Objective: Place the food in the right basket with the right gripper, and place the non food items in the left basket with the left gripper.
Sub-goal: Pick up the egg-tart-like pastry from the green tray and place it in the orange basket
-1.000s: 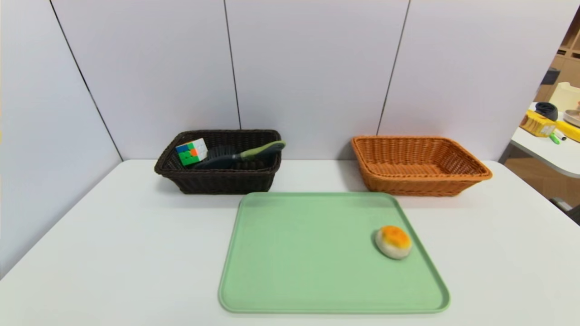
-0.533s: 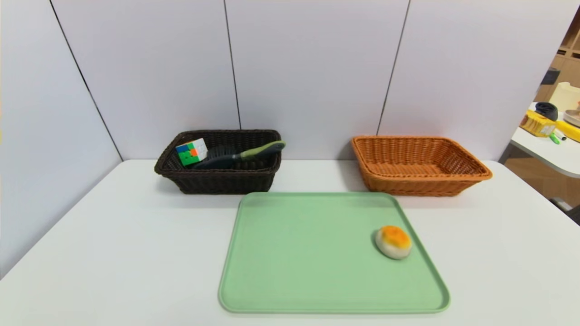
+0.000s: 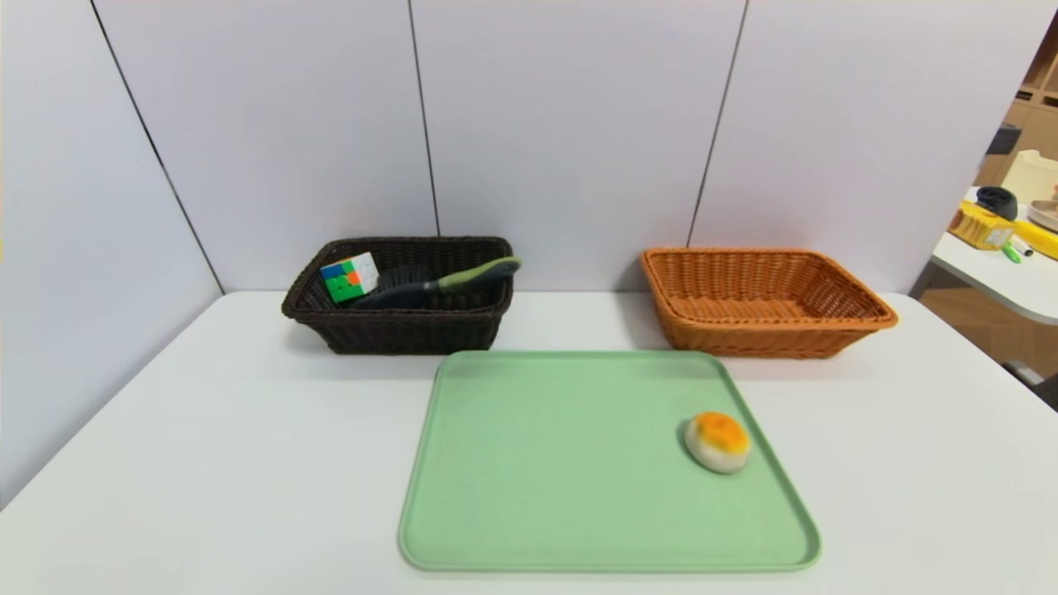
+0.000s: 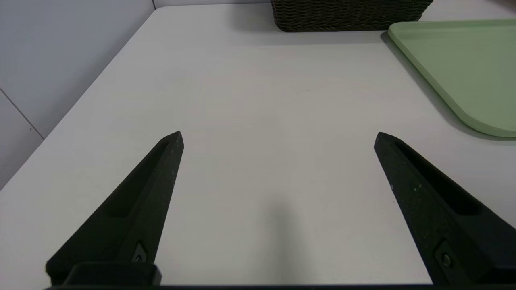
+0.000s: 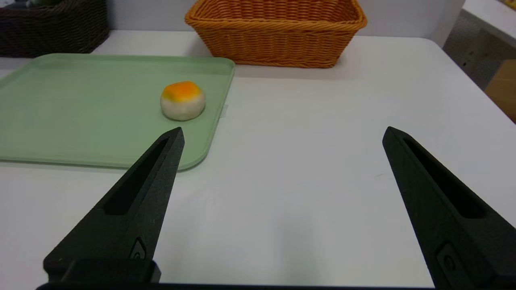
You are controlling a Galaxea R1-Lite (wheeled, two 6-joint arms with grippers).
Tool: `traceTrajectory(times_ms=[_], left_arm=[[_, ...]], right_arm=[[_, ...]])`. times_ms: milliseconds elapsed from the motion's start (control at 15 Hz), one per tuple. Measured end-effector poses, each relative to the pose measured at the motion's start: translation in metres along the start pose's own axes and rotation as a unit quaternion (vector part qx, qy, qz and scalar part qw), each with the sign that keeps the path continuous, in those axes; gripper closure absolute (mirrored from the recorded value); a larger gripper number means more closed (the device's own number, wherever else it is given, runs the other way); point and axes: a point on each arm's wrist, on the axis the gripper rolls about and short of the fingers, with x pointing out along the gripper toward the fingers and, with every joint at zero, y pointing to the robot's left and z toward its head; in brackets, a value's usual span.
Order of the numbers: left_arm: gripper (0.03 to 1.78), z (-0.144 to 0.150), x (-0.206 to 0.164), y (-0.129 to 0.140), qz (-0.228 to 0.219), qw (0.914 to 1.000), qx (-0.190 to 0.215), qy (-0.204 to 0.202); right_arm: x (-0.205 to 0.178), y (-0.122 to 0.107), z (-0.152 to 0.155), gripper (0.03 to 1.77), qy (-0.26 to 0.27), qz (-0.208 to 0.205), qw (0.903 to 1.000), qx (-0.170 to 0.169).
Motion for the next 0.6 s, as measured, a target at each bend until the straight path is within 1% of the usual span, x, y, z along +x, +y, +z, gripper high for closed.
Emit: traceTrajectory(times_ms=[200, 333, 467, 600], left_arm=[[0.12, 0.000, 0.000, 0.000, 0.000, 1.0000, 0.000, 0.000], [0.12, 0.000, 0.000, 0.000, 0.000, 1.0000, 0.000, 0.000], [0.12, 0.000, 0.000, 0.000, 0.000, 1.0000, 0.000, 0.000], [0.12, 0.000, 0.000, 0.000, 0.000, 1.0000, 0.000, 0.000]], right_arm=[[0.013, -0.001, 0.039, 0.10, 0.043, 0.038, 0.9984, 0.002], [0.032, -0.001, 0.061, 0.10, 0.080, 0.064, 0.9948, 0.002], [0.058, 0.002, 0.078, 0.10, 0.122, 0.091, 0.9883, 0.001], [0.088, 0.008, 0.092, 0.10, 0.163, 0.117, 0.9796, -0.003]])
